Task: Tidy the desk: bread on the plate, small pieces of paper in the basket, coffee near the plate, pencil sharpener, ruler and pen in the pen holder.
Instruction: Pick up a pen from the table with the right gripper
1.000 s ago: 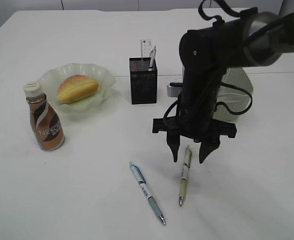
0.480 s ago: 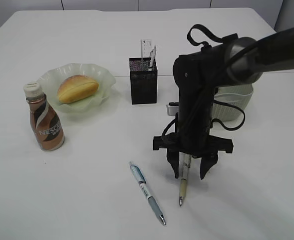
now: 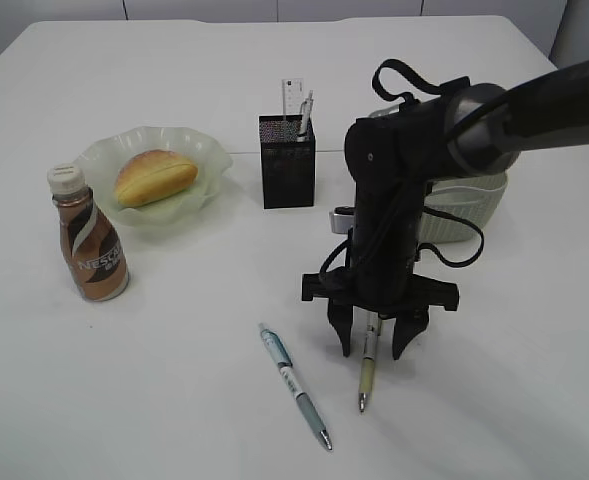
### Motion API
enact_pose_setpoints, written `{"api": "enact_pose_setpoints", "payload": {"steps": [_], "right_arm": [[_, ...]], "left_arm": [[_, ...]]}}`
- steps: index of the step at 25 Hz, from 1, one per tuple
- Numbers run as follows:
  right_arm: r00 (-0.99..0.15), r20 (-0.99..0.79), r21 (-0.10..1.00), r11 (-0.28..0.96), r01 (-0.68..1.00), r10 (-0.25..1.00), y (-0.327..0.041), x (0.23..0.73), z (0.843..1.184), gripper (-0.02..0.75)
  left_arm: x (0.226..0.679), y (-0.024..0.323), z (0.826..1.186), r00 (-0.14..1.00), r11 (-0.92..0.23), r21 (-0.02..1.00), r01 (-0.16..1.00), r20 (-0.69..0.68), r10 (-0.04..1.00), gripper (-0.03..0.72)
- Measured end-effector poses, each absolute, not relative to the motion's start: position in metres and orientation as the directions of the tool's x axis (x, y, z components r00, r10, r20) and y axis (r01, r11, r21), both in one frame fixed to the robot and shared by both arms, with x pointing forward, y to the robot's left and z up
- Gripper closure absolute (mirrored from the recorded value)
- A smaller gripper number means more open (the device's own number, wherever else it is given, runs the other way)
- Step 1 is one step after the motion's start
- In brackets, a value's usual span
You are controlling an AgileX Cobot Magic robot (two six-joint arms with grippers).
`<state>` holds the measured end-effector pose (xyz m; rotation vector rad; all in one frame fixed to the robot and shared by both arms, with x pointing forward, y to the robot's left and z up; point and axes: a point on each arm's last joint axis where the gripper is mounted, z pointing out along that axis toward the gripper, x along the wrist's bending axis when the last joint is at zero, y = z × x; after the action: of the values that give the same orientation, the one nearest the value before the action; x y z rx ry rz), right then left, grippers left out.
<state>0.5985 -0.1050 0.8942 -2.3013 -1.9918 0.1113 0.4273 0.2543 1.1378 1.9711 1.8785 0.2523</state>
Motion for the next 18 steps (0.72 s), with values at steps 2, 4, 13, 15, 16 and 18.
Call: {"api": "enact_pose_setpoints", "payload": {"steps": [2, 4, 13, 15, 16, 18], "right_arm": [[0.144, 0.009, -0.118, -0.142, 0.983, 0.99, -0.1049, 0.5987, 0.8941, 0.286], [0.146, 0.01, -0.116, -0.144, 0.983, 0.989, -0.1049, 0.5989, 0.8941, 0.286], [0.146, 0.011, -0.115, -0.144, 0.983, 0.989, -0.1047, 0.5992, 0.8931, 0.303], [0.146, 0.012, -0.113, -0.144, 0.983, 0.989, -0.1046, 0.5994, 0.8931, 0.346], [0.146, 0.012, -0.113, -0.144, 0.983, 0.989, -0.1046, 0.5994, 0.8931, 0.37], [0.146, 0.012, -0.113, -0.144, 0.983, 0.989, -0.1046, 0.5994, 0.8931, 0.431]], "left_arm": [[0.4273, 0.2543, 1.1378, 0.078, -0.013, 0.407, 0.913, -0.144, 0.986, 0.337], [0.4273, 0.2543, 1.1378, 0.078, -0.013, 0.407, 0.913, -0.144, 0.986, 0.338], [0.4273, 0.2543, 1.1378, 0.078, -0.013, 0.407, 0.913, -0.144, 0.986, 0.338], [0.4273, 0.2543, 1.1378, 0.078, -0.013, 0.407, 0.913, -0.144, 0.986, 0.338], [0.4273, 0.2543, 1.1378, 0.078, -0.013, 0.407, 0.913, -0.144, 0.986, 0.337], [0.4273, 0.2543, 1.1378, 0.078, -0.013, 0.407, 0.913, -0.144, 0.986, 0.338]]}}
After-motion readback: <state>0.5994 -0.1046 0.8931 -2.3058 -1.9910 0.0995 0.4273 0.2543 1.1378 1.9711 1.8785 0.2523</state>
